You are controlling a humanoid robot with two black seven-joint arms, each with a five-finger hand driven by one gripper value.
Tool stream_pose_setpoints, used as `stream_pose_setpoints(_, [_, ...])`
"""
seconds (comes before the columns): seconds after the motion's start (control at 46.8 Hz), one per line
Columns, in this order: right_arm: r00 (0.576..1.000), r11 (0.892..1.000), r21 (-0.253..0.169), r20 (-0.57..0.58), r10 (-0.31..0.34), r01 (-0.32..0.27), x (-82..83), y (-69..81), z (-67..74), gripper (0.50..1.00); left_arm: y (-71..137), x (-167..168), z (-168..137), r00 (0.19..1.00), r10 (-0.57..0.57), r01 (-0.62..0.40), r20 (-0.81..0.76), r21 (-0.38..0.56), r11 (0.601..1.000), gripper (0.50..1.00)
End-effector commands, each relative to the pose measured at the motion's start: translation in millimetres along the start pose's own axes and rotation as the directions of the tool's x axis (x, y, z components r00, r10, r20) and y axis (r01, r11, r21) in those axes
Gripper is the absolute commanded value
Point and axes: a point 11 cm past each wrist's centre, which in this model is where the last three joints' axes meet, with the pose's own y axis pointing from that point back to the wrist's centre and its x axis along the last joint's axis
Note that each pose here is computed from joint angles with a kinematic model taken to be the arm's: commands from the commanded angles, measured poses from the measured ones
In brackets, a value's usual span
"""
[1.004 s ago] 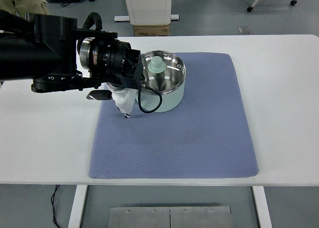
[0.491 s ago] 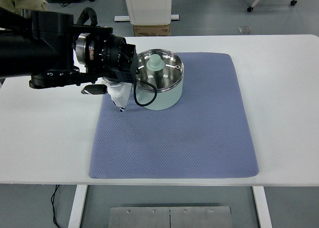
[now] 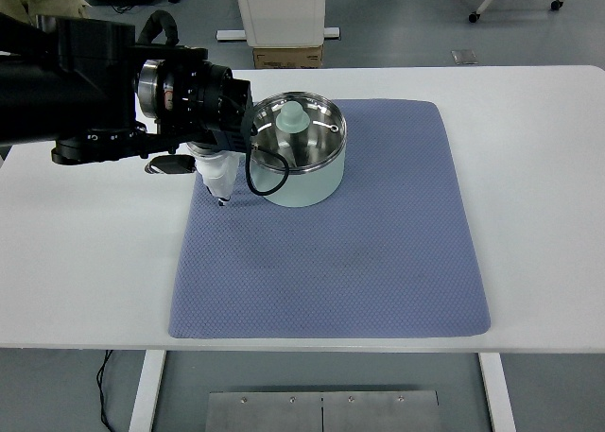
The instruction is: Rotate green pot handle
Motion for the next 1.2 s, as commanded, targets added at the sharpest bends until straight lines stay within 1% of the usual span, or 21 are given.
stream_pose_setpoints(0.0, [1.0, 1.0, 0.0, 0.001, 0.0, 0.0, 0.0, 0.0, 0.2, 1.0, 0, 1, -2, 1.0, -0.002, 0.002, -0.001, 0.006, 1.0, 1.0])
stream_pose_setpoints(0.192, [1.0, 1.0, 0.0, 0.001, 0.0, 0.0, 0.0, 0.0, 0.2, 1.0, -2, -3, -4, 1.0, -0.015, 0.015, -0.005, 0.01, 1.0, 1.0])
stream_pose_setpoints(0.449, [1.0, 1.0, -0.001, -0.002, 0.0, 0.0, 0.0, 0.0, 0.3, 1.0, -1, 4, -1, 1.0, 0.013, -0.013, 0.017, 0.004, 1.0, 1.0])
stream_pose_setpoints(0.748, [1.0, 1.0, 0.0, 0.001, 0.0, 0.0, 0.0, 0.0, 0.2, 1.0, 7, 28, 14, 0.994, 0.089, -0.088, 0.061, -0.031, 0.996, 1.0])
stream_pose_setpoints(0.897, [1.0, 1.0, 0.0, 0.001, 0.0, 0.0, 0.0, 0.0, 0.2, 1.0, 8, 35, 21, 0.991, 0.104, -0.1, 0.081, -0.048, 0.994, 1.0])
stream_pose_setpoints(1.175, [1.0, 1.0, 0.0, 0.001, 0.0, 0.0, 0.0, 0.0, 0.2, 1.0, 8, 48, 44, 0.982, 0.134, -0.121, 0.136, -0.1, 0.988, 1.0])
